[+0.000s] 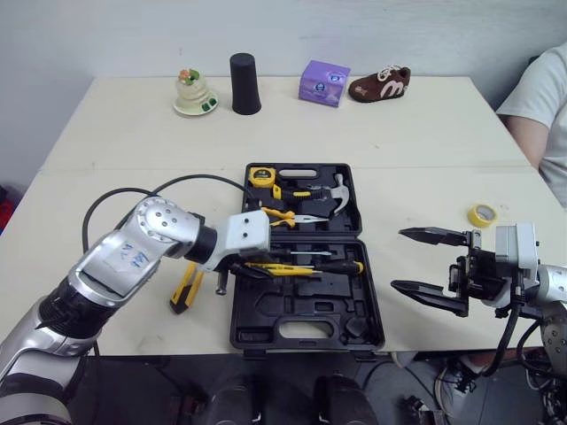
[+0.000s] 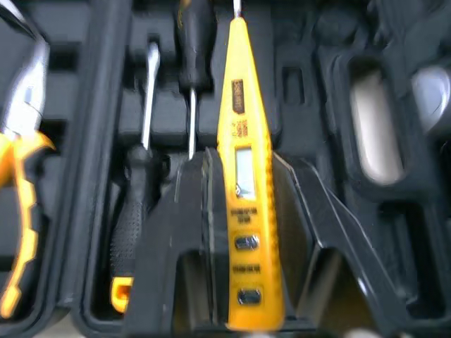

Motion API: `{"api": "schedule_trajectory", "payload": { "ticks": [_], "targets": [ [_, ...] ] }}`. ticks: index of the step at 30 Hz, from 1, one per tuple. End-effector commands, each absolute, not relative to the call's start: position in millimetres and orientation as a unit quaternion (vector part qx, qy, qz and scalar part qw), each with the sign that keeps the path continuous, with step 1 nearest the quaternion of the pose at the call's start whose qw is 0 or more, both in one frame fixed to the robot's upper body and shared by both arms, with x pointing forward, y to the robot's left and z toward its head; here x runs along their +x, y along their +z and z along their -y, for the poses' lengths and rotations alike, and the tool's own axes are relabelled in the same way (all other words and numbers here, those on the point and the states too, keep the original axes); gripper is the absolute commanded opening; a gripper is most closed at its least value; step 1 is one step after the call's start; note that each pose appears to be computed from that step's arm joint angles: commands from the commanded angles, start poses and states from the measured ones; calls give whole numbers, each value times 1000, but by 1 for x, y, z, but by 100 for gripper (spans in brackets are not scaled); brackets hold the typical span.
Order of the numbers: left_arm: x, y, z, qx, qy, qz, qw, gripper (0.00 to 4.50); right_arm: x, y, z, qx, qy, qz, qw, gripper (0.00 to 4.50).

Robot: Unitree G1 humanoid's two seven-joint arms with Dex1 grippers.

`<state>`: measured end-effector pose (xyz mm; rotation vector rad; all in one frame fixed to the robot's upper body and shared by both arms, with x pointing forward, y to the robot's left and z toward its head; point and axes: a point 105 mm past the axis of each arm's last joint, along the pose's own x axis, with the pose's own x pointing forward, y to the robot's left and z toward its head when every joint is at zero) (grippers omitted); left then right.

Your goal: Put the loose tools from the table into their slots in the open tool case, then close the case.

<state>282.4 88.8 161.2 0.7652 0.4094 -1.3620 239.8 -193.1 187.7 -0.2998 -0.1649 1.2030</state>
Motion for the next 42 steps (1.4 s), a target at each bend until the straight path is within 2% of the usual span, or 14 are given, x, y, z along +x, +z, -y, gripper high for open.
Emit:
{"api": "schedule_trajectory", "payload": {
  "ticks": [1, 5, 16, 31, 33, 34, 39, 42],
  "targets": [
    [284, 166, -79, 356, -606, -169, 691, 55, 235, 195, 191, -154, 559, 94, 809, 450],
    [279, 158, -81, 379, -610, -191, 669, 55, 235, 194, 190, -149, 560, 93, 810, 450],
    [293, 150, -86, 395, -572, -197, 691, 55, 232, 192, 184, -152, 568, 94, 804, 450],
    [292, 147, -76, 385, -596, -195, 677, 55, 233, 185, 179, -146, 570, 98, 802, 450],
    [293, 148, -77, 394, -594, -184, 677, 157, 233, 185, 179, -143, 567, 102, 805, 450],
    [295, 147, -79, 404, -591, -179, 675, 181, 233, 185, 179, -142, 566, 104, 805, 450],
    [290, 169, -74, 355, -621, -143, 683, 401, 233, 185, 178, -141, 565, 109, 806, 450],
    [285, 176, -77, 326, -638, -133, 685, 401, 233, 185, 175, -141, 565, 110, 805, 450]
  ]
}}
